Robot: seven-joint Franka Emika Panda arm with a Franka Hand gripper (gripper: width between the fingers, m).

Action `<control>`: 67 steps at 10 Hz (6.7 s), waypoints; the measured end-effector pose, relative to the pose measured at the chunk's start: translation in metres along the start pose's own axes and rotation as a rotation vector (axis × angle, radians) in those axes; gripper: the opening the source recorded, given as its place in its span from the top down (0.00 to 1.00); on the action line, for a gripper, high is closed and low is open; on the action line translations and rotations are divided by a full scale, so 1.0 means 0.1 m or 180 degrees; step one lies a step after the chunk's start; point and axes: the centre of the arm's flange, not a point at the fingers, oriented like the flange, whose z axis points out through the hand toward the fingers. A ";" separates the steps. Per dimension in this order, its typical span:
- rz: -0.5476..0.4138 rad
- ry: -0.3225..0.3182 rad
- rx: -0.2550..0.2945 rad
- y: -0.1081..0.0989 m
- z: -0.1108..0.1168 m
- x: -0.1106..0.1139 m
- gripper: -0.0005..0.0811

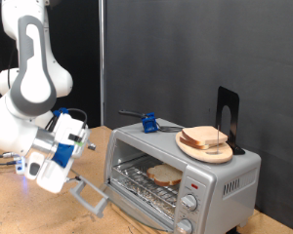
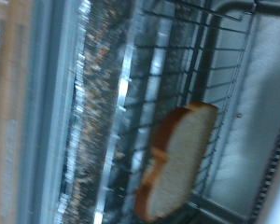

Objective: Make a piece of toast with the oven

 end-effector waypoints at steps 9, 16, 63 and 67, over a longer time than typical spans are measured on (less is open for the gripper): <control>-0.0198 -0.0222 -0.0054 -0.57 0.64 -0.49 0.00; 0.0099 0.0642 0.0420 -0.55 -0.12 -0.52 0.00; 0.0471 -0.0715 0.0219 -1.74 0.41 2.15 0.00; 0.0297 -0.0613 0.0204 -1.48 0.62 2.67 0.00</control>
